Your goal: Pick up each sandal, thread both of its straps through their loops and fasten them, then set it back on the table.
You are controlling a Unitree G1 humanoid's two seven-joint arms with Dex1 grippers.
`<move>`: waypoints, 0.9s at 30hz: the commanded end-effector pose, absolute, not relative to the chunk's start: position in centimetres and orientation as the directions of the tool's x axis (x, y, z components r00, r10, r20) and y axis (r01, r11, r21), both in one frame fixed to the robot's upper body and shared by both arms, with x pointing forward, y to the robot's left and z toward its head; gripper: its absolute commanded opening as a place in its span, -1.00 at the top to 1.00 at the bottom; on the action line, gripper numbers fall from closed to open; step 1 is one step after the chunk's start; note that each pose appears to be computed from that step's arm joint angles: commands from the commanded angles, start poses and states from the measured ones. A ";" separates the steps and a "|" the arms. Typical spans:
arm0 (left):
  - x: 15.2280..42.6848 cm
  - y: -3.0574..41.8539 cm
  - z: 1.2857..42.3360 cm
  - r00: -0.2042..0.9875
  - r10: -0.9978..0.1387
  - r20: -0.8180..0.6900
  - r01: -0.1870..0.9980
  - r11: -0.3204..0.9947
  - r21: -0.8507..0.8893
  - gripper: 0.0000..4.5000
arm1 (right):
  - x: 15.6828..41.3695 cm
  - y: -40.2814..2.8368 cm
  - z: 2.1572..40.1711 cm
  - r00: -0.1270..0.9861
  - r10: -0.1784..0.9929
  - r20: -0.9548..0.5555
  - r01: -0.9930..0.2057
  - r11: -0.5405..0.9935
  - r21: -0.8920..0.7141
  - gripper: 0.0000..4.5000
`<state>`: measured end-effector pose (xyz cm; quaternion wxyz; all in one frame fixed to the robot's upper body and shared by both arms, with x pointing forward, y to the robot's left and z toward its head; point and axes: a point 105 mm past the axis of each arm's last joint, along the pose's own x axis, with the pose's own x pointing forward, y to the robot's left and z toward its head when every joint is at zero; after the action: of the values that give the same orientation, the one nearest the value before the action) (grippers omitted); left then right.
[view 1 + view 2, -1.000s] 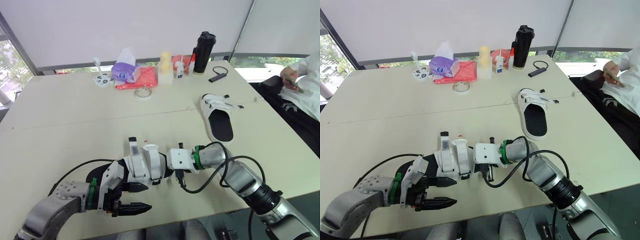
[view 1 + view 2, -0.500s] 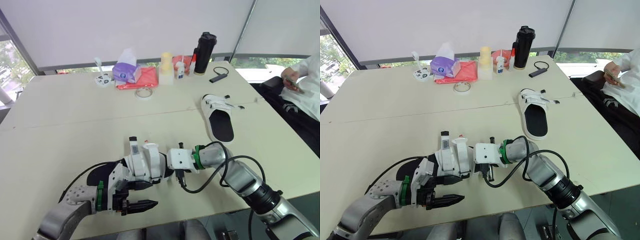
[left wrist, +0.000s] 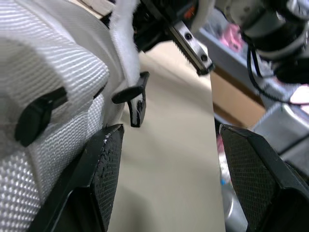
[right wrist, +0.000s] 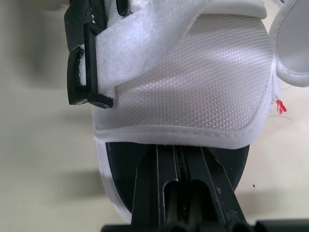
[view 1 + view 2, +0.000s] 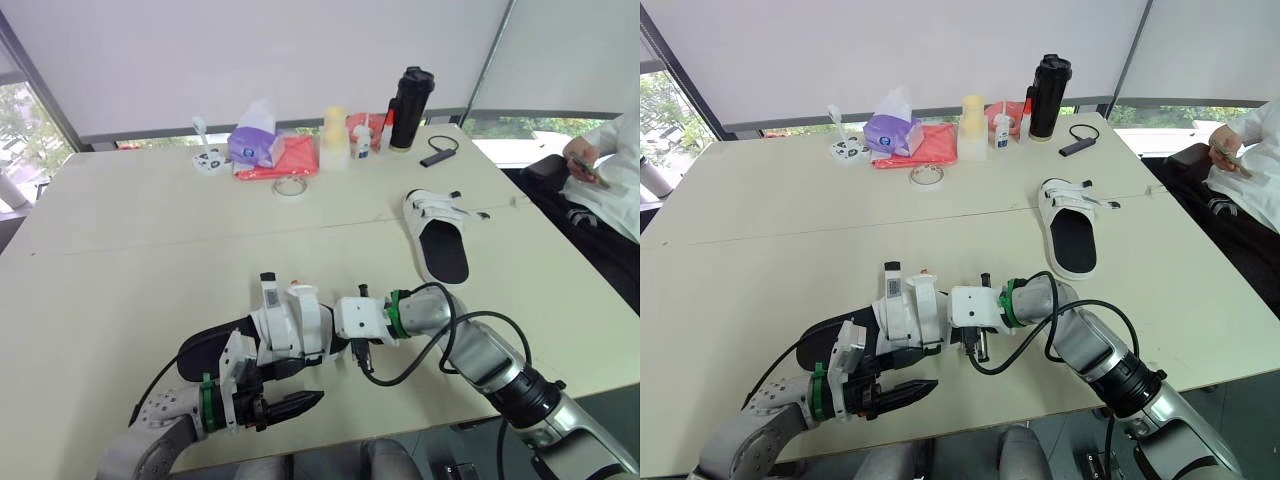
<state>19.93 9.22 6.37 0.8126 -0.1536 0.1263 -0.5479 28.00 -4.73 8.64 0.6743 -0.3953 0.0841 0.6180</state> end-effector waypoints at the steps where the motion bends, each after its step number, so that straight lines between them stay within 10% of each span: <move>1: 20.9 10.0 6.9 0.443 -0.896 -0.028 0.820 0.418 -0.390 -0.45 | 27.9 -6.3 5.2 0.206 0.682 -0.701 -0.940 -0.060 -0.335 1.00; 27: 21.5 11.1 6.5 0.572 -0.817 0.071 0.742 0.479 -0.470 -0.45 | 28.0 -6.3 5.1 0.206 0.682 -0.701 -0.940 -0.060 -0.335 1.00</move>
<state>20.07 8.85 6.15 0.8246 -0.2415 0.1020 -0.5014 28.21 -4.73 8.71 0.6763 -0.3978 0.0831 0.6144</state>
